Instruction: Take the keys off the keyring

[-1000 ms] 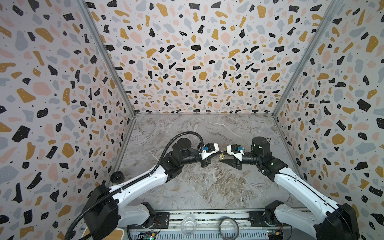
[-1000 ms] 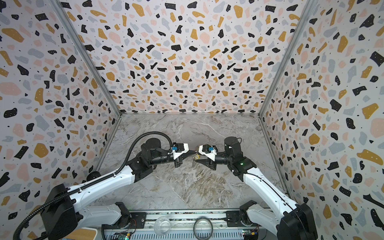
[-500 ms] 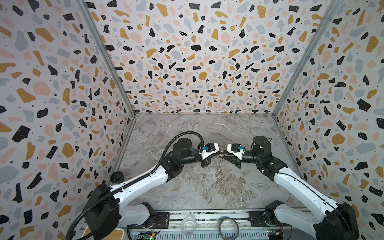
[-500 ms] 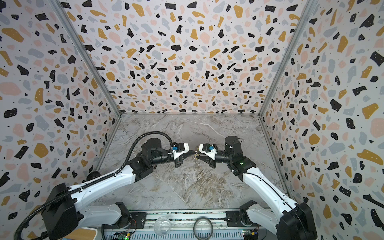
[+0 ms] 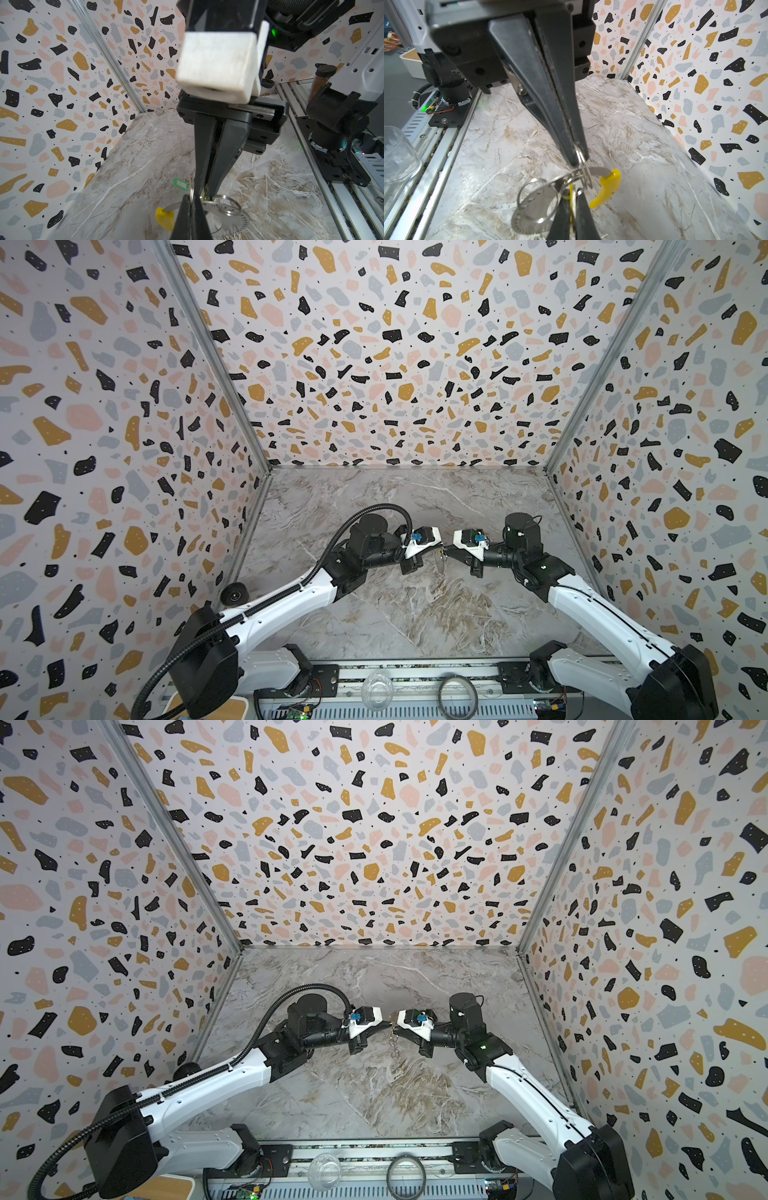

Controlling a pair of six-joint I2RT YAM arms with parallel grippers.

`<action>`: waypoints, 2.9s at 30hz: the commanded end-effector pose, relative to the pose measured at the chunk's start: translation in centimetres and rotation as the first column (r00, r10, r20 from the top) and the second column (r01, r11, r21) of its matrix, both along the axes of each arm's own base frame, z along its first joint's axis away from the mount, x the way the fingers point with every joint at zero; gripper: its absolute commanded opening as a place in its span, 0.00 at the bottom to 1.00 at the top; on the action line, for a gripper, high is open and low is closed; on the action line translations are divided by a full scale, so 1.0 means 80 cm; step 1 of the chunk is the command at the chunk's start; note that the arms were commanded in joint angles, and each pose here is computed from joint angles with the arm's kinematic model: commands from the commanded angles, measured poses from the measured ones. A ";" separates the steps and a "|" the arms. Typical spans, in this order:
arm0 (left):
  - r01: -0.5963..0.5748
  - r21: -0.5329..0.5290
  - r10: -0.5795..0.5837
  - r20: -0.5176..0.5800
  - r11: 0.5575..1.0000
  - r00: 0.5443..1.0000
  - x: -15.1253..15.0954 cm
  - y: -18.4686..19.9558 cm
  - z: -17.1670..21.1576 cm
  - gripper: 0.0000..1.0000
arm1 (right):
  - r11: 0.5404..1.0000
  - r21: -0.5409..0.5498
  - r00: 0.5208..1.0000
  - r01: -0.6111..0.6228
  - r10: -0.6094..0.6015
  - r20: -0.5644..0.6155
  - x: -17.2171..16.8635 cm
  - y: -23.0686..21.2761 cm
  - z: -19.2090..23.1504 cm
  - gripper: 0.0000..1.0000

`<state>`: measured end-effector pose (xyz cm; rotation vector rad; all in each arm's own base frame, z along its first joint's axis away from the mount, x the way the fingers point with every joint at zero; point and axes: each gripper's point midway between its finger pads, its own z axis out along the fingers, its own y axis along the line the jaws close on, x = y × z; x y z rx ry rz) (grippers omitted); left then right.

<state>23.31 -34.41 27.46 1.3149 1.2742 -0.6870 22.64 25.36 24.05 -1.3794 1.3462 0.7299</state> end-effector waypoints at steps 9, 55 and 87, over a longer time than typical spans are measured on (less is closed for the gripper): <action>-0.077 -0.099 0.091 0.146 0.992 0.985 0.015 0.012 0.062 0.00 | 0.998 -0.041 0.999 0.040 -0.040 0.006 0.007 -0.007 0.003 0.00; -0.207 0.031 0.202 0.127 0.978 0.971 0.036 0.006 0.024 0.00 | 0.977 -0.070 0.953 0.202 -0.180 0.243 0.038 -0.020 0.062 0.00; -0.066 0.094 0.075 -0.102 0.993 0.992 0.037 -0.020 -0.010 0.08 | 0.970 -0.088 0.900 0.227 -0.174 0.400 0.036 -0.017 0.088 0.00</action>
